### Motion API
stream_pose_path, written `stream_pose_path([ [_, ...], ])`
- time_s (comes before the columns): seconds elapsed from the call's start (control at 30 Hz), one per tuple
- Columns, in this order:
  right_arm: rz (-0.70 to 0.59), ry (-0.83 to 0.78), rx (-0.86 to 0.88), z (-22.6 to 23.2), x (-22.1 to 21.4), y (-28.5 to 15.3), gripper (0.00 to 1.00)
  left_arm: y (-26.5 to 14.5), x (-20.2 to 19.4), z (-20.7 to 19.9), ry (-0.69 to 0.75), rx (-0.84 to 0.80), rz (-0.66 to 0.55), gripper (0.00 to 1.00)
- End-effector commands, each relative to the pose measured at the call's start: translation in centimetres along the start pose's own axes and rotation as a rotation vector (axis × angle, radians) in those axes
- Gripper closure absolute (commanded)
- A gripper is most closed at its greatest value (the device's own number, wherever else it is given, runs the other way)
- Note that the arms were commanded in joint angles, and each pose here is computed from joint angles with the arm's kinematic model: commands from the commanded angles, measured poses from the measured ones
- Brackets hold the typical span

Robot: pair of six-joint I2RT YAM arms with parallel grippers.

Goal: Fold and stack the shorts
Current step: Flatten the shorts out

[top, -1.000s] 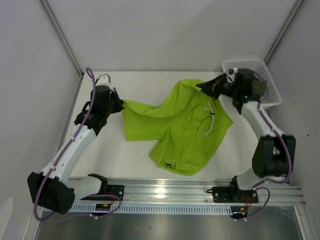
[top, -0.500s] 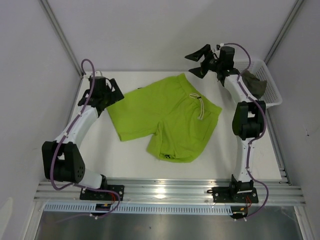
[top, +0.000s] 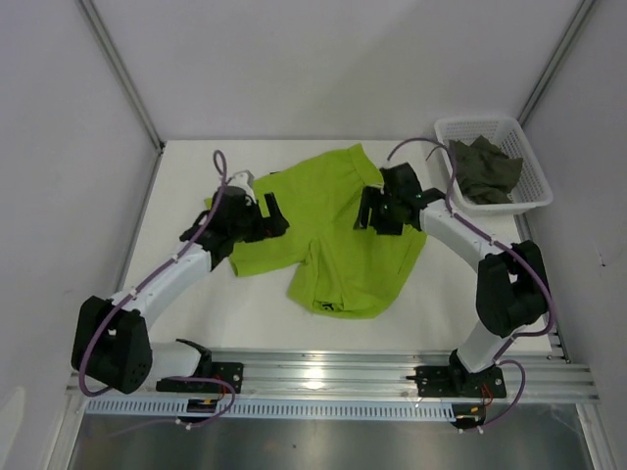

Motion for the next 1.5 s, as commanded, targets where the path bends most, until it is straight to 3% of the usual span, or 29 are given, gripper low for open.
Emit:
stream_pose_path([
  [0.0, -0.058, -0.017, -0.29, -7.4, -1.2, -0.9, 0.31, -0.3, -3.8, -3.6, 0.057, -0.124, 0.043, 0.01],
  [0.27, -0.081, 0.018, -0.525, -13.6, -2.1, -1.0, 0.37, -3.5, -10.0, -7.3, 0.185, -0.25, 0.14, 0.02],
  [0.47, -0.068, 0.015, -0.558, -14.0, -0.6, 1.3, 0.47, -1.9, -11.9, -6.2, 0.227, -0.189, 0.217, 0.04],
  [0.7, -0.006, 0.019, -0.579, -15.1, 0.1, 5.3, 0.54, 0.5, -14.5, -6.9, 0.231, -0.242, 0.331, 0.06],
  [0.9, 0.013, 0.056, -0.566, -15.6, 2.5, 8.4, 0.56, 4.4, -14.1, -5.7, 0.235, -0.14, 0.359, 0.08],
  [1.07, -0.006, 0.088, -0.591, -16.3, 6.0, 10.6, 0.6, 7.8, -11.6, -3.9, 0.136, -0.134, 0.367, 0.11],
  [1.27, -0.09, 0.05, -0.531, -13.3, 10.1, 7.8, 0.3, 8.0, -7.8, -5.3, 0.105, -0.189, 0.295, 0.09],
  [1.37, -0.076, 0.049, -0.464, -12.3, 8.4, 6.2, 0.24, 6.9, -7.2, -6.1, 0.093, -0.24, 0.256, 0.08],
  [1.43, -0.149, 0.031, -0.386, -9.8, 8.7, 3.1, 0.23, 6.3, -7.2, -6.1, 0.094, -0.248, 0.246, 0.08],
  [1.47, -0.115, 0.008, -0.388, -9.7, 6.0, 3.1, 0.22, 5.8, -7.1, -6.0, 0.098, -0.246, 0.236, 0.08],
])
Point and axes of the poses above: each gripper's point midway between its finger pads, its own y axis out along the fingers, its own z axis along the line the jaws close on, x = y × z, the point moved 3 cm from there along -y, back along the fingers, and after that the axes turned 8 degrees about y, right-handed, at the moved point
